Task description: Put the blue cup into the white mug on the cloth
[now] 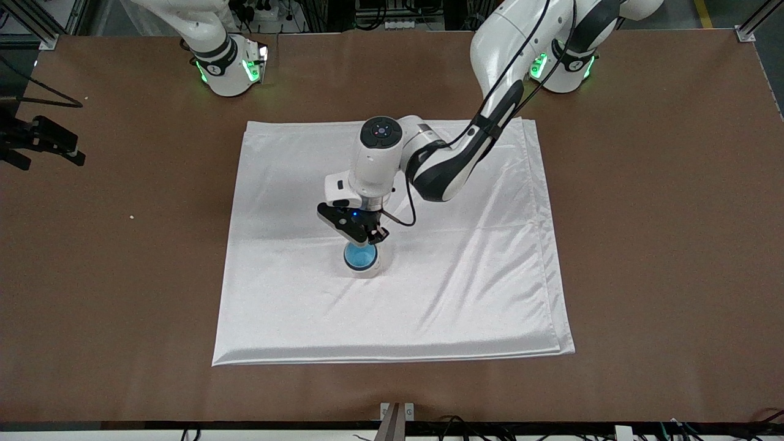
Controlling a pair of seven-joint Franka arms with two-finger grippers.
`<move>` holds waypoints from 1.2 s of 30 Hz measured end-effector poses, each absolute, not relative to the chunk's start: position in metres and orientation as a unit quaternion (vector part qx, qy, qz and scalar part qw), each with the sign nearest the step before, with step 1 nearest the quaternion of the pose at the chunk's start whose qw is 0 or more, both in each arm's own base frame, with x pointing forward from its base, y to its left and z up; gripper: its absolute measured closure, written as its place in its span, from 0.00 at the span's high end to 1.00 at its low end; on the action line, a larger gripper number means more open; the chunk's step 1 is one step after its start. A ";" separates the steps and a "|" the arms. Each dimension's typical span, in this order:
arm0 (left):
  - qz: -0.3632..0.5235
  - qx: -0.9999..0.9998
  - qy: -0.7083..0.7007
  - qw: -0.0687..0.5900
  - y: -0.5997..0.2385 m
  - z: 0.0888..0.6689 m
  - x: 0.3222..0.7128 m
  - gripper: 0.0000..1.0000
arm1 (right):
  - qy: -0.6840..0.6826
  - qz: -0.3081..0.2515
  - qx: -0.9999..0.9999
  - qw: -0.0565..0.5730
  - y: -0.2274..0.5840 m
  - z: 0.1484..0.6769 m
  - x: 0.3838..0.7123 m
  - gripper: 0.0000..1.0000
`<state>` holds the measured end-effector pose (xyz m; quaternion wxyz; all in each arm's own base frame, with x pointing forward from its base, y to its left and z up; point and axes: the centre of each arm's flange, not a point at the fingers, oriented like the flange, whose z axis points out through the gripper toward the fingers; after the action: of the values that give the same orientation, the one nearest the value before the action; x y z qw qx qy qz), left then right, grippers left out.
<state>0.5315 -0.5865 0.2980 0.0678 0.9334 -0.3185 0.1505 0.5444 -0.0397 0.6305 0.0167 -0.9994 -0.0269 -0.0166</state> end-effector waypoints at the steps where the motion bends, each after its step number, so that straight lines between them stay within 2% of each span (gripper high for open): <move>1: 0.151 0.933 -0.319 0.068 -0.587 0.299 0.532 0.40 | -0.026 -0.017 -0.999 0.017 -0.040 0.630 0.545 1.00; 6: 0.155 0.933 -0.317 0.071 -0.588 0.304 0.533 0.60 | -0.012 -0.020 -1.000 0.017 -0.041 0.629 0.545 1.00; 8: 0.158 0.933 -0.316 0.073 -0.588 0.307 0.535 0.74 | -0.006 -0.022 -1.000 0.017 -0.042 0.629 0.546 1.00; 9: 0.159 0.933 -0.315 0.073 -0.587 0.309 0.536 0.74 | -0.005 -0.023 -1.000 0.017 -0.042 0.629 0.546 1.00; 10: 0.162 0.932 -0.314 0.074 -0.587 0.312 0.537 0.83 | -0.002 -0.024 -1.000 0.017 -0.042 0.628 0.547 1.00; 14: 0.173 0.932 -0.309 0.078 -0.583 0.329 0.543 0.98 | 0.000 -0.025 -1.000 0.017 -0.043 0.627 0.547 1.00; 26: 0.156 0.947 -0.276 0.048 -0.536 0.431 0.559 1.00 | 0.003 -0.023 -1.000 0.017 -0.045 0.622 0.549 1.00; 36: 0.136 0.963 -0.233 0.028 -0.463 0.504 0.565 1.00 | 0.003 -0.022 -1.000 0.018 -0.046 0.621 0.550 1.00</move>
<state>0.5645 -0.4627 0.5038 0.0281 0.9625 -0.2326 0.1364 0.5496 -0.0463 0.6210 0.0178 -0.9996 0.0030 -0.0215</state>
